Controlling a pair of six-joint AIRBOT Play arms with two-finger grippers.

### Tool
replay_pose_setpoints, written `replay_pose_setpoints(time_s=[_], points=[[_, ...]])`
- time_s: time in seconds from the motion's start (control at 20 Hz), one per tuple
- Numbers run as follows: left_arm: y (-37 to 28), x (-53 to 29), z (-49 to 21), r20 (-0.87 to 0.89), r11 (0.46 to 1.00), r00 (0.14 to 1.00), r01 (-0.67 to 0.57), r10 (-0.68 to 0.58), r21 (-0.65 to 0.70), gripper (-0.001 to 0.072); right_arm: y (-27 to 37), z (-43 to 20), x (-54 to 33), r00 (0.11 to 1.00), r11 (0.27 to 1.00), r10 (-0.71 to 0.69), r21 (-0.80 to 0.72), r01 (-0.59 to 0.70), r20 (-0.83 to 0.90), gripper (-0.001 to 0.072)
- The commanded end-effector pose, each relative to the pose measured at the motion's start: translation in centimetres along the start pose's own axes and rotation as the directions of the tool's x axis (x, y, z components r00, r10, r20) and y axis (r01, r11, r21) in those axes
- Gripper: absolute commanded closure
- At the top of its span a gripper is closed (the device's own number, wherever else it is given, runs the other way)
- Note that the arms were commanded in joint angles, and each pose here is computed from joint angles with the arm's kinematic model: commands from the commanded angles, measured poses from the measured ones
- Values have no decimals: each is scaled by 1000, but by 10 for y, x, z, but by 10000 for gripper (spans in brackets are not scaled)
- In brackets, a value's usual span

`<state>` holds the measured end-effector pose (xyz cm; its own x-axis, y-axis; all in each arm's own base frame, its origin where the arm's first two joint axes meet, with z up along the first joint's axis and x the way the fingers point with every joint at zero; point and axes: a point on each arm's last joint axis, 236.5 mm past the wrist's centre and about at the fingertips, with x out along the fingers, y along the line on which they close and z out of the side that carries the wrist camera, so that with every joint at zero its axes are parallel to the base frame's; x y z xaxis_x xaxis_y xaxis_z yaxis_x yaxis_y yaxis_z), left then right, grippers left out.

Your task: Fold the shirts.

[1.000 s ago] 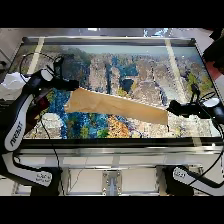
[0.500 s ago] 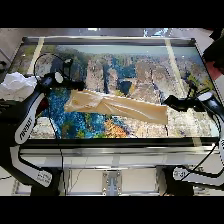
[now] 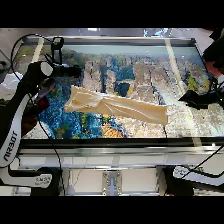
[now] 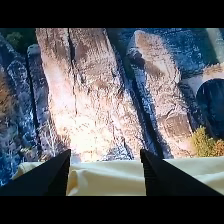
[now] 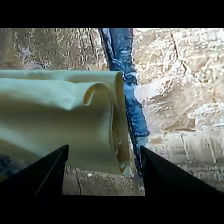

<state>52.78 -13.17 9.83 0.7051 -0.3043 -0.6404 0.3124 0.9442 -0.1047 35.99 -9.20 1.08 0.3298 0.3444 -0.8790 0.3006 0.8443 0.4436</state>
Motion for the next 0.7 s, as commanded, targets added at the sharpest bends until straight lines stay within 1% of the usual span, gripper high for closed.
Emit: replay_pose_setpoints(time_s=[0.0, 0.25, 0.35, 0.45, 0.65], points=[[-18, -12, 12, 32, 999, 999, 20, -21, 32, 194, -7, -21, 3, 972, 971, 211, 138, -196, -100, 191], [-36, -11, 10, 26, 997, 998, 47, -48, 53, 195, -43, -45, 61, 963, 957, 234, 205, -205, -130, 191], [-41, -10, 10, 25, 997, 998, 53, -54, 58, 196, -40, -54, 82, 950, 939, 286, 232, -252, -124, 192], [-42, -10, 10, 25, 997, 998, 54, -56, 59, 198, -26, -58, 94, 921, 908, 374, 245, -340, -106, 210], [-42, -10, 9, 22, 997, 998, 56, -57, 59, 205, -13, -66, 116, 908, 905, 392, 242, -350, -150, 209]])
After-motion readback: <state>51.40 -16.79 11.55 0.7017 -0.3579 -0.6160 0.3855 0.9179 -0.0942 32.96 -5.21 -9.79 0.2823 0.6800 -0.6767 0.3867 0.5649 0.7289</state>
